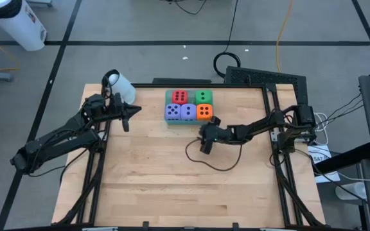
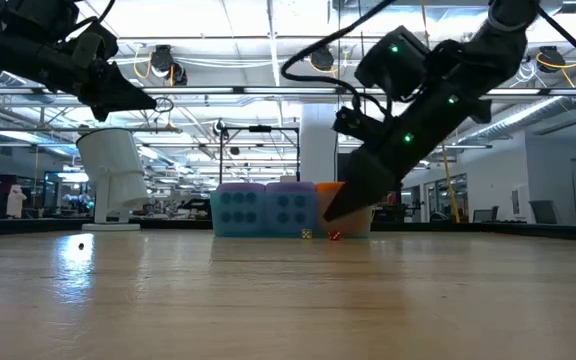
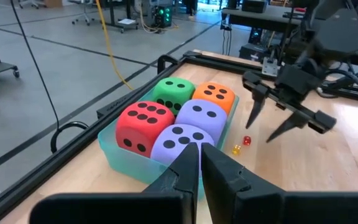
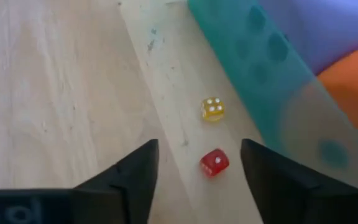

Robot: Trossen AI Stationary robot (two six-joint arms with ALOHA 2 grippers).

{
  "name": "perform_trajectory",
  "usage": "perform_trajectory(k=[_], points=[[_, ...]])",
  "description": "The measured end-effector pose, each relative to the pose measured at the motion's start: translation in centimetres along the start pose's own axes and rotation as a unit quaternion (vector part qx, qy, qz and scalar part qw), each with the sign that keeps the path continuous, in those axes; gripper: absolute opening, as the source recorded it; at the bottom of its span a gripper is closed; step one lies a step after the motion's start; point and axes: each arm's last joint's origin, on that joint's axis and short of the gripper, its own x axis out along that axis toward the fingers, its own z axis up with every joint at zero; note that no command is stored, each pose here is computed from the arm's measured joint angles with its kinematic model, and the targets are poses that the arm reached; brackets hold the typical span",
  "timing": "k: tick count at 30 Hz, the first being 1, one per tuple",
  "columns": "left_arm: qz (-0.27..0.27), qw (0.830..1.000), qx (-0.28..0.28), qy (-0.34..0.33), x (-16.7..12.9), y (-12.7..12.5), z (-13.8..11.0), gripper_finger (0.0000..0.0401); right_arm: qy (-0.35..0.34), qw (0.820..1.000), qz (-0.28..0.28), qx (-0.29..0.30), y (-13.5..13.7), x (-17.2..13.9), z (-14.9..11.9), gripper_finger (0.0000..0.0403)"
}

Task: Pick & Place Dice
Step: Put the small red die into the blue bin

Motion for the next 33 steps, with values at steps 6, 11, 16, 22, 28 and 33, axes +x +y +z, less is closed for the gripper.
perform_trajectory(k=[6, 11, 16, 22, 28, 33], points=[[0.002, 1.000, 0.000, 0.000, 0.0, 0.0, 0.0, 0.0026, -0.026, 0.999, -0.010, 0.032, -0.2, -0.1, -2.1, 0.0254], [0.002, 1.000, 0.000, 0.000, 0.0, 0.0, 0.0, 0.0026, -0.049, 0.993, -0.010, 0.109, -1.1, -0.3, -3.5, 0.0254], [0.002, 1.000, 0.002, -0.001, 0.0, 0.0, 0.0, 0.0026, -0.041, 0.992, -0.006, 0.116, -1.2, -0.4, -4.0, 0.0241], [0.002, 1.000, 0.006, -0.011, 0.0, 0.0, 0.2, 0.0026, -0.025, 0.993, 0.019, 0.113, -0.8, 0.1, -4.6, 0.0229], [0.002, 1.000, 0.005, -0.014, 0.0, 0.0, 0.3, 0.0026, -0.044, 0.990, 0.005, 0.136, -0.7, 1.1, -5.1, 0.0220], [0.002, 1.000, 0.006, -0.014, 0.0, 0.0, 0.3, 0.0026, -0.049, 0.990, 0.000, 0.129, -0.7, 1.2, -5.1, 0.0210]])
